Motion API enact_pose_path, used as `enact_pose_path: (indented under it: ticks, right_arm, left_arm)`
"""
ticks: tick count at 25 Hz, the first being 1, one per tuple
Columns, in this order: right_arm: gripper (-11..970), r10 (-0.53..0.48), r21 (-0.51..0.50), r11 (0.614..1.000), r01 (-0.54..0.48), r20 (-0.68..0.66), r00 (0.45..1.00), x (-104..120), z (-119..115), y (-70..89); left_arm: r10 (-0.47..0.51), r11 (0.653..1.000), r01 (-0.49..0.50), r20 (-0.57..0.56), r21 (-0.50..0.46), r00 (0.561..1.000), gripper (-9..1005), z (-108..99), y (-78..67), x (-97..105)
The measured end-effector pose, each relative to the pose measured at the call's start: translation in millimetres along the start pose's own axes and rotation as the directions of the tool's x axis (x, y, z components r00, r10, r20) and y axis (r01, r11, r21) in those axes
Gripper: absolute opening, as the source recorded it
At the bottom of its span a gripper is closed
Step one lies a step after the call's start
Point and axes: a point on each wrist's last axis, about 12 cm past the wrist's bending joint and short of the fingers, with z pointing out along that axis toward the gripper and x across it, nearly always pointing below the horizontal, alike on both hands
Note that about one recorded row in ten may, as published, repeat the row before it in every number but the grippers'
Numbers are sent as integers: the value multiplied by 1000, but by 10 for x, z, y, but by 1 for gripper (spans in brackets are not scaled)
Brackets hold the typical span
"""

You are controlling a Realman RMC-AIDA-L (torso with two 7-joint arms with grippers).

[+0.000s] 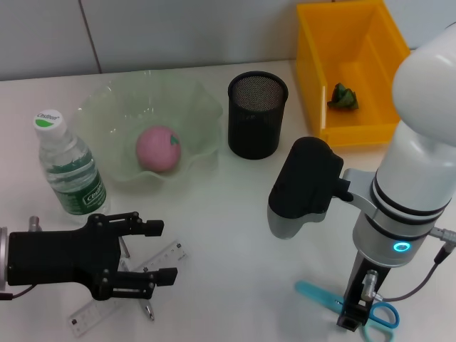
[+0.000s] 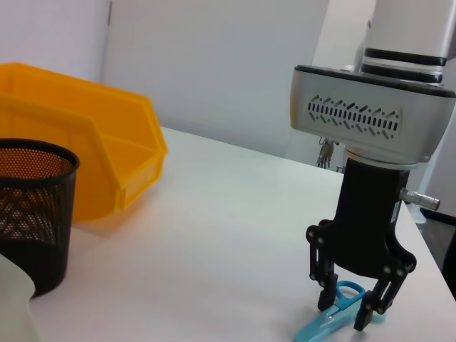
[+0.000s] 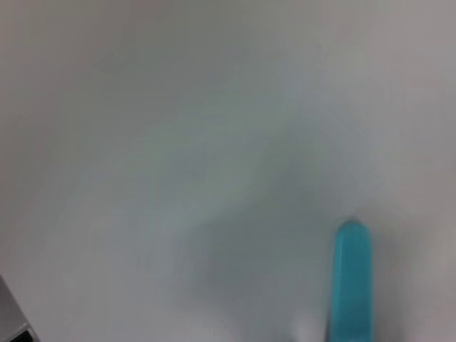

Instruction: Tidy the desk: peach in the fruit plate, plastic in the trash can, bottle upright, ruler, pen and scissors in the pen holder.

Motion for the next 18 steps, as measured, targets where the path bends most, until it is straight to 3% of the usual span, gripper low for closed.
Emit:
enact_pose_path:
  ticks: [10,18]
  right_arm:
    - [294,-5,8,1000,5,-10,1000,-6,22,25]
    - [294,-1,8,1000,1,-13,1000,-1,30,28]
  left_arm:
    - [3,1000,-3,0,-3,1000,818,-11,7,-5]
    - [2,1000,-2,0,-4,1000,818,-13,5,-2]
